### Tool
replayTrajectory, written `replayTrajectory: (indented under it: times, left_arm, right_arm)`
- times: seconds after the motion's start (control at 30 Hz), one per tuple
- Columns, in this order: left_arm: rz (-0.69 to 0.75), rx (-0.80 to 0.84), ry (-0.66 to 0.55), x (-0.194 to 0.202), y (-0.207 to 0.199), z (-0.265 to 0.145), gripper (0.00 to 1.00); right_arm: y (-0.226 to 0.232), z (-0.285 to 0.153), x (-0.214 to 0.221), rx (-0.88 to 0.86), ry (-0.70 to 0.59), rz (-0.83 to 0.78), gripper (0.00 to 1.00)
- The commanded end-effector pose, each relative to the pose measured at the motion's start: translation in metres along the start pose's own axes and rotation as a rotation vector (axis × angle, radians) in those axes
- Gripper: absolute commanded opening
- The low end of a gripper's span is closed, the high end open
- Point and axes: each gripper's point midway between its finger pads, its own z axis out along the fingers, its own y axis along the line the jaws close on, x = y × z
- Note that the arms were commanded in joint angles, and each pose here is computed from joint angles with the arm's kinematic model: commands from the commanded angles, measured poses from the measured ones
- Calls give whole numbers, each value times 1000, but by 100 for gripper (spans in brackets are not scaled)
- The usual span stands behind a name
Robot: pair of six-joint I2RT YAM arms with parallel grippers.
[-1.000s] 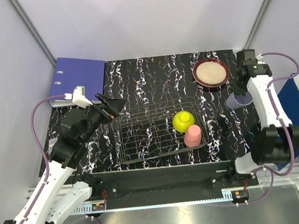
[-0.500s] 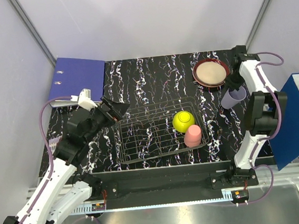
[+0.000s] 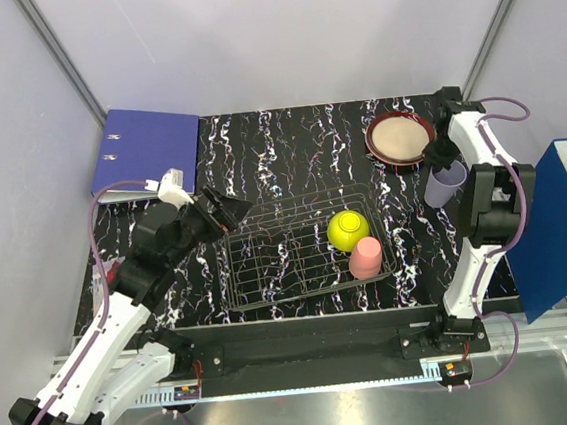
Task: Unload the mixed dishes from the dish rack
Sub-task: Place the cup at the center of the board, then pick up the cup from the dish rack.
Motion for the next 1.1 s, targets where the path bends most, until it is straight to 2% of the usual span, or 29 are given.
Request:
replayTrajectory:
  times: [0.0,0.03,0.07,0.17,0.37,0.47,0.53,0.63,0.67,0.7,0.73,0.77,0.8,0.87,0.9,1.03,1.07]
  left_arm:
    - [47,110,-8,-8,-24,0,99]
    - [50,115,-9,-9,-27,0,99]
    - [51,119,-7,-9,-28,0,99]
    - [51,127,-1,-10,-31,2,99]
    - [59,151,12,-10,-37,1,99]
    - [100,170,22,-8,-41,1,99]
    - [148,184,34,-4,-48,2,99]
    - [277,248,108,20,-72,9,99]
    - [310,238,124,29,-76,14,99]
    - [356,286,174,49,-99,11,99]
    - [408,250,230,69,-95,23,99]
    - [438,214,235,78,-96,31,99]
    - [469,227,245,89,-111,31,99]
    - [507,184,304,114,-106,49,99]
    - [504,191,313,122,-113,51,99]
    - [518,259,319,149,-129,70,99]
    - [547,260,371,166,-125,78,99]
  right_arm:
    - [17,-21,-11,-108,-62,11,13]
    - [19,-28,-12,-126,-70,15,19]
    - [23,-34,-14,-152,-73,15,35]
    - [32,-59,-23,-216,-109,24,53]
    - [39,-110,-37,-307,-166,42,69]
    - [42,-152,-41,-391,-210,49,77]
    - [45,-197,-38,-481,-272,43,82]
    - [56,-267,-22,-731,-333,6,86]
    - [77,-285,0,-894,-295,-48,89]
    - [71,-318,9,-1000,-321,-56,91]
    - [76,-338,15,-1098,-349,-73,92]
    - [81,-336,45,-1149,-282,-124,93]
    - [73,-354,57,-1205,-301,-143,93]
    - [72,-346,80,-1231,-282,-151,85]
    - [62,-360,91,-1278,-293,-154,83]
    - [37,-366,113,-1334,-302,-216,87]
    - [32,-362,121,-1333,-295,-251,88]
